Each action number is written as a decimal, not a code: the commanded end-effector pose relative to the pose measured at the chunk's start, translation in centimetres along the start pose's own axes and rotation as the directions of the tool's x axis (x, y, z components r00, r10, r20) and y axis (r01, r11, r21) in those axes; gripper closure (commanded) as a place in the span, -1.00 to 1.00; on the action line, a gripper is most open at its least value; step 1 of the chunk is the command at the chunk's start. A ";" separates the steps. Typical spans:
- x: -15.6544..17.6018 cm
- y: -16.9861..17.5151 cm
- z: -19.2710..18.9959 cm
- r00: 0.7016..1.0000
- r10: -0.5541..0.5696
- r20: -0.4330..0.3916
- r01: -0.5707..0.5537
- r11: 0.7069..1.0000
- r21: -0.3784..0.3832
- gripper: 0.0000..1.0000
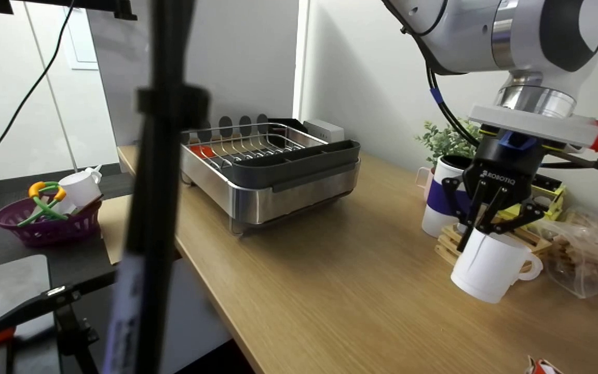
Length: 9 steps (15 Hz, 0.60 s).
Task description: Remove the white mug from the dish rack and place it on the right side of the countertop
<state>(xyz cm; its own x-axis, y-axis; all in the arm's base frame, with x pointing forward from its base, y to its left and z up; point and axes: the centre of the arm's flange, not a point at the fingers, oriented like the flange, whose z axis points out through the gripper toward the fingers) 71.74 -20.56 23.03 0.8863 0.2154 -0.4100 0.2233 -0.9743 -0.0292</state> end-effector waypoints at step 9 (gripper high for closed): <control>-1.2 -0.1 0.1 1.000 -0.014 -0.008 0.014 1.000 -0.022 -0.58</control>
<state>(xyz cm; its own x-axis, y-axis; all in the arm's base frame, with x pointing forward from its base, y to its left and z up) 71.69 -20.72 23.01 0.8832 0.2145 -0.4171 0.2284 -0.9734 -0.0171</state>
